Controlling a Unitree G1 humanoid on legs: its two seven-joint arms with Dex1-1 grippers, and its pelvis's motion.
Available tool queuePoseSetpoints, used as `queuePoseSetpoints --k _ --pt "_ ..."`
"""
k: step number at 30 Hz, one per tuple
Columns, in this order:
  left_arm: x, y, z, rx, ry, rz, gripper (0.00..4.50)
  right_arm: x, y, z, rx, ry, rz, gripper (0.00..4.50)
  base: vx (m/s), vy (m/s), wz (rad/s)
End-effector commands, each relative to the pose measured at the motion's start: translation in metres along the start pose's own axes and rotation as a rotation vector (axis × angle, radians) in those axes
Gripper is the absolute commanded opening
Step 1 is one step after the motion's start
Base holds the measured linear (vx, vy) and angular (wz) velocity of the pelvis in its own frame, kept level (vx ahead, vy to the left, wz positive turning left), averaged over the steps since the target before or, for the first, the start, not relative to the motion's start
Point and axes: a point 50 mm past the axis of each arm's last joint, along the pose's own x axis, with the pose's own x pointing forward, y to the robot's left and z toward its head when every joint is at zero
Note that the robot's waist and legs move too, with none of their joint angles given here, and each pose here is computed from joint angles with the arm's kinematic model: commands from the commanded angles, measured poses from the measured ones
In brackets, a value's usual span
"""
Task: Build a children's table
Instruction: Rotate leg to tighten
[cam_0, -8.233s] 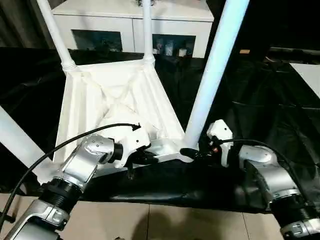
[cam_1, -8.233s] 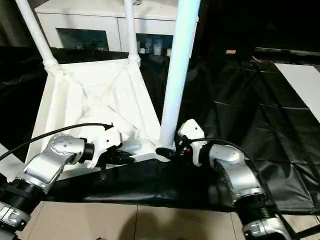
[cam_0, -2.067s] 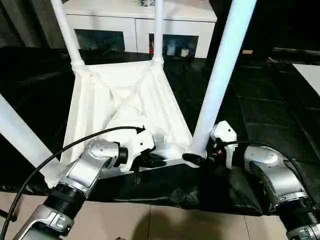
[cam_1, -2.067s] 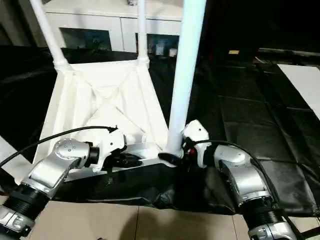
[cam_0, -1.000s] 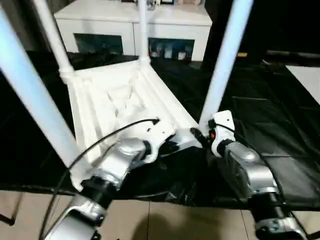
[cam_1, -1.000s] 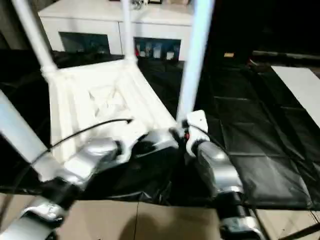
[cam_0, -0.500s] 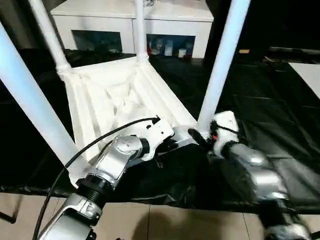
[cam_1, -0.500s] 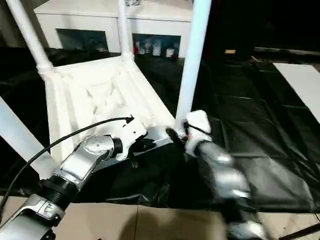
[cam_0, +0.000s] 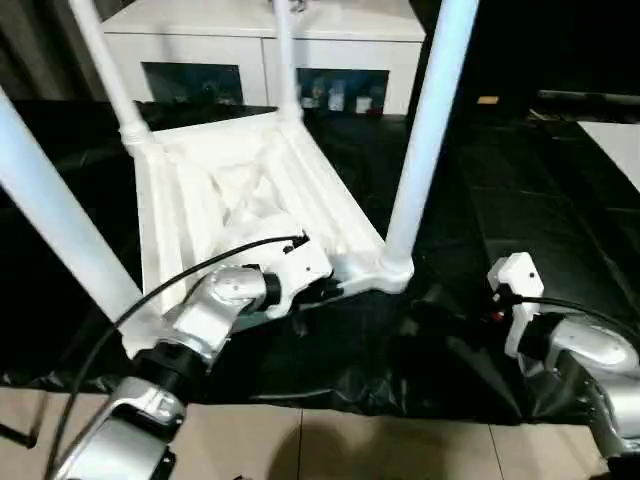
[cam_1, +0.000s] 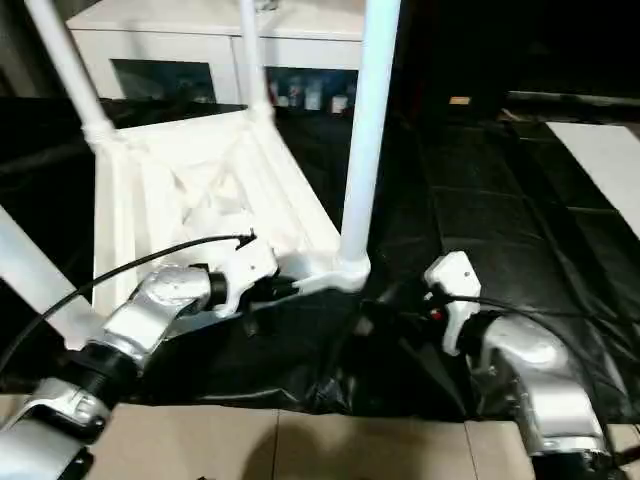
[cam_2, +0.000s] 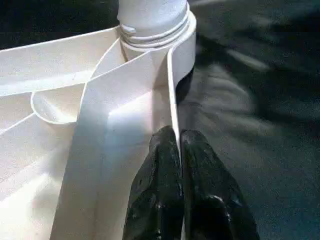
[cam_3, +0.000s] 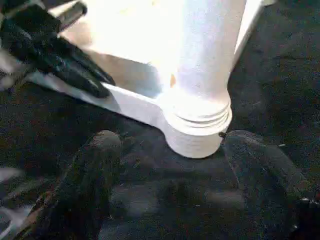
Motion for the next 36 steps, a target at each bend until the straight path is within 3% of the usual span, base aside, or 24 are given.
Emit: queuePoseSetpoints --k 1,4,9,12,19,21,23,25,32,35,36 --pt "0.008 -0.014 0.008 0.072 -0.038 -0.151 0.0 0.001 0.01 -0.002 -0.04 0.033 0.088 3.61 0.0 0.0 0.0" --pt "0.008 -0.01 0.011 0.109 -0.033 -0.175 0.0 0.004 0.02 -0.005 -0.051 0.057 0.153 3.61 0.0 0.0 0.0" --pt "0.005 0.0 0.02 0.177 -0.063 -0.173 0.0 0.009 0.021 -0.005 -0.054 0.054 0.157 3.61 0.0 0.0 0.0" --pt "0.004 0.002 0.027 0.284 -0.089 -0.191 0.0 0.011 0.021 -0.006 -0.058 0.056 0.161 3.61 0.0 0.0 0.0" --pt "0.005 0.008 0.035 0.409 -0.119 -0.157 0.0 0.017 0.028 -0.005 -0.056 0.046 0.183 3.61 0.0 0.0 0.0" --pt "0.003 0.013 0.039 0.364 -0.157 -0.104 0.0 0.019 0.03 -0.006 -0.056 0.043 0.188 3.61 0.0 0.0 0.0" --pt "0.001 0.018 0.04 0.293 -0.204 -0.055 0.44 0.021 0.032 -0.006 -0.056 0.037 0.188 3.71 0.0 0.0 0.0" --pt "-0.001 0.017 0.039 0.215 -0.269 -0.023 0.6 0.024 0.033 -0.005 -0.054 0.028 0.189 3.71 0.0 0.0 0.0" --pt "-0.014 0.012 0.039 0.13 -0.375 0.053 1.26 0.031 0.038 -0.003 -0.056 0.015 0.212 3.71 0.0 0.0 0.0" --pt "-0.021 0.009 0.037 0.078 -0.373 0.058 1.31 0.033 0.039 -0.002 -0.056 0.01 0.211 3.71 0.0 0.0 0.0" --pt "-0.032 0.002 0.029 0.019 -0.316 0.031 1.39 0.035 0.041 -0.001 -0.056 0.006 0.213 3.71 0.0 0.0 0.0"
